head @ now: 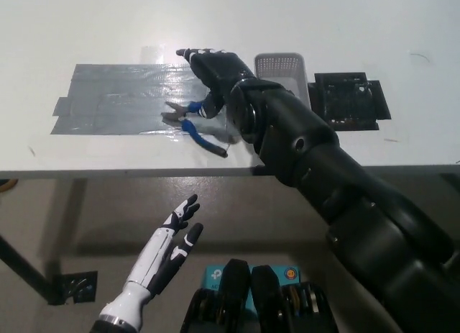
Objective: The robot picks the blue plier placed on top of the container and places it on the grey area of the table
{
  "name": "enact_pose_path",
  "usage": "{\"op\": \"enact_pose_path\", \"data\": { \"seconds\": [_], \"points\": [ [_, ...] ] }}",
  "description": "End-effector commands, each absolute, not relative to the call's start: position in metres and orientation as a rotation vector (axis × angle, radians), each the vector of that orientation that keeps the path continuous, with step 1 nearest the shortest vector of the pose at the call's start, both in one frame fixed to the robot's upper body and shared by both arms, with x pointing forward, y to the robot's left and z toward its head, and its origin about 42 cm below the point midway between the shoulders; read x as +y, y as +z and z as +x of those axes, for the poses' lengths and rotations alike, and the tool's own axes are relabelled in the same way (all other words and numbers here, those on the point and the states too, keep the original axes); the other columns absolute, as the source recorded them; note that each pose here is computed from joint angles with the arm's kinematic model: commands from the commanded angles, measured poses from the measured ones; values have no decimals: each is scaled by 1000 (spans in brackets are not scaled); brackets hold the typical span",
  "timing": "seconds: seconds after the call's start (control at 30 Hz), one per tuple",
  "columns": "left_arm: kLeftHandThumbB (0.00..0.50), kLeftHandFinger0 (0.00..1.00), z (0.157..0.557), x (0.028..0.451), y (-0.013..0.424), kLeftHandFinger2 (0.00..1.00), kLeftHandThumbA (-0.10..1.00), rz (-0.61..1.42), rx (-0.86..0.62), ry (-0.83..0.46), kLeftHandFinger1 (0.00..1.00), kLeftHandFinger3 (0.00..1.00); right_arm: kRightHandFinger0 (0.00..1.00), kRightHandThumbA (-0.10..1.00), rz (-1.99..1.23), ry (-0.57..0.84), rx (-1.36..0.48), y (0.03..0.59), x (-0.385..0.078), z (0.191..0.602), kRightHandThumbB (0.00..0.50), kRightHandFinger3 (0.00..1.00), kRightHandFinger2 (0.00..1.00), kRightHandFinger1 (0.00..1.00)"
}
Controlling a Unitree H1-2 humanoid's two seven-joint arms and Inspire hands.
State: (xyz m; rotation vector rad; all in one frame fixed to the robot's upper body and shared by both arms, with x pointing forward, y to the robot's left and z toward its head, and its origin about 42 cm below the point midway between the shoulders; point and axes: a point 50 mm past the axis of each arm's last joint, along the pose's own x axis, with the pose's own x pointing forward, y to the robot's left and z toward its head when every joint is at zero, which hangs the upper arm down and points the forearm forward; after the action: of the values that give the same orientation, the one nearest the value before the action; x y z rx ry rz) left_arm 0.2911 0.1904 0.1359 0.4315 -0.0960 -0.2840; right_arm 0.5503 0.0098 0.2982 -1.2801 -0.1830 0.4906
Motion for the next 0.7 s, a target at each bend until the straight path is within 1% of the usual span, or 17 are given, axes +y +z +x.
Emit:
{"op": "enact_pose_path", "data": {
  "seconds": [0.0, 0.03, 0.07, 0.1, 0.23, 0.4, 0.5, 0.6, 0.67],
  "points": [
    [315, 1000, 294, 190, 149, 1000, 1000, 433, -149, -317, 1000, 1000, 1000, 1000, -1216, 422, -381, 360, 27, 553, 500, 1000, 1000, 1000],
    [313, 1000, 294, 190, 149, 1000, 1000, 432, -148, -318, 1000, 1000, 1000, 1000, -1213, 416, -391, 363, 26, 553, 500, 1000, 1000, 1000],
    [290, 1000, 295, 189, 150, 1000, 1000, 426, -150, -320, 1000, 1000, 1000, 1000, -1184, 387, -436, 373, 24, 554, 500, 1000, 1000, 1000],
    [286, 1000, 295, 189, 150, 1000, 1000, 423, -150, -320, 1000, 1000, 1000, 1000, -1176, 382, -443, 375, 24, 555, 500, 1000, 1000, 1000],
    [263, 1000, 295, 189, 151, 1000, 1000, 445, -150, -324, 1000, 1000, 1000, 1000, -1109, 306, -555, 412, 15, 559, 500, 1000, 1000, 1000],
    [259, 1000, 294, 187, 150, 1000, 1000, 439, -148, -325, 1000, 1000, 1000, 1000, -1023, 296, -607, 449, 0, 561, 500, 1000, 1000, 1000],
    [265, 1000, 295, 188, 151, 1000, 1000, 428, -142, -318, 1000, 1000, 1000, 1000, -995, 270, -685, 482, -18, 557, 500, 1000, 1000, 1000],
    [258, 1000, 299, 191, 152, 1000, 1000, 438, -159, -307, 1000, 1000, 1000, 1000, -976, 256, -806, 508, -52, 541, 500, 1000, 1000, 1000],
    [261, 1000, 302, 192, 153, 1000, 1000, 440, -164, -297, 1000, 1000, 1000, 1000, -978, 253, -841, 519, -69, 529, 500, 1000, 1000, 1000]
  ]
}}
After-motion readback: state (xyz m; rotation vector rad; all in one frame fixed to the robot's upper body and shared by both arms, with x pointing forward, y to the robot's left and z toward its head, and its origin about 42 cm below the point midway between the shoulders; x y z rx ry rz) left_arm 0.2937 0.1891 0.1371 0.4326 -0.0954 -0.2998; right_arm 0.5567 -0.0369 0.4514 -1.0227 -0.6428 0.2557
